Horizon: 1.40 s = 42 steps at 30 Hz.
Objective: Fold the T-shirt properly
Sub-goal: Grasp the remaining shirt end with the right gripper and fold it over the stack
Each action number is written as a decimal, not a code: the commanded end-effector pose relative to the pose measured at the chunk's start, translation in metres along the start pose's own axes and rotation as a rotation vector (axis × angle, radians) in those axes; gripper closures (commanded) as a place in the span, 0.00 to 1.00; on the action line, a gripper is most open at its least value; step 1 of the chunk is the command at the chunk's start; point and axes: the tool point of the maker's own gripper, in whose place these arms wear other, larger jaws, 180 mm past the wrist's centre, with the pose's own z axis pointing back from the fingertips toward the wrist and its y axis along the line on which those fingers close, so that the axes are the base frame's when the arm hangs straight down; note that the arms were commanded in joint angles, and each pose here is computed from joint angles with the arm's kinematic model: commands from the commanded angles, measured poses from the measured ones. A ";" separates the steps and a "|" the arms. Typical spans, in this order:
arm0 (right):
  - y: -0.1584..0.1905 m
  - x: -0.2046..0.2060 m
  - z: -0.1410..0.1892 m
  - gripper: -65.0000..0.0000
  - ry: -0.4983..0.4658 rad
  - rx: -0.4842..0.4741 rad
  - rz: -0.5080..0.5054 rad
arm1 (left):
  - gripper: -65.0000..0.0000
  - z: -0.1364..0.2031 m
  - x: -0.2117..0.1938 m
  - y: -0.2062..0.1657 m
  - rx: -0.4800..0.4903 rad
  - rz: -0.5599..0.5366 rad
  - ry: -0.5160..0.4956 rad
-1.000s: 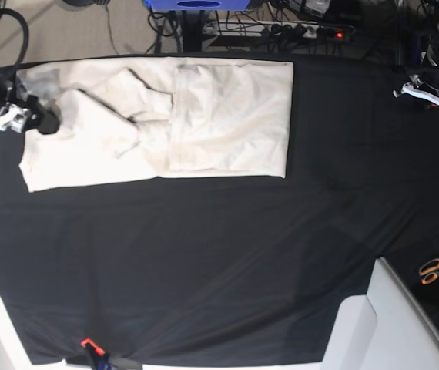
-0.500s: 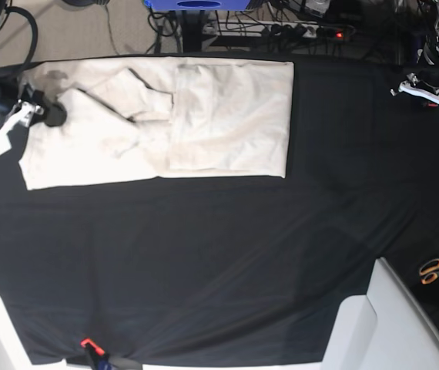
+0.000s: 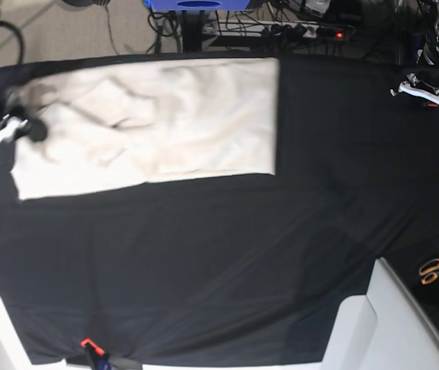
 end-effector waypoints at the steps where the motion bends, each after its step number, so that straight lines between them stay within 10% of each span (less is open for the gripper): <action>1: -0.008 0.022 0.013 1.00 -0.056 -0.017 0.020 | 1.00 0.003 0.012 0.004 0.004 -0.013 -0.036; 8: -0.031 0.042 0.034 1.00 -0.112 -0.179 -0.013 | 1.00 0.003 0.012 0.004 0.004 -0.013 -0.036; 27: 0.121 -0.008 -0.012 1.00 0.023 -0.618 0.826 | 1.00 0.003 0.013 0.003 0.002 -0.014 -0.039; 42: 0.213 -0.055 -0.049 1.00 0.053 -0.500 1.052 | 1.00 0.003 0.013 0.002 0.001 -0.013 -0.042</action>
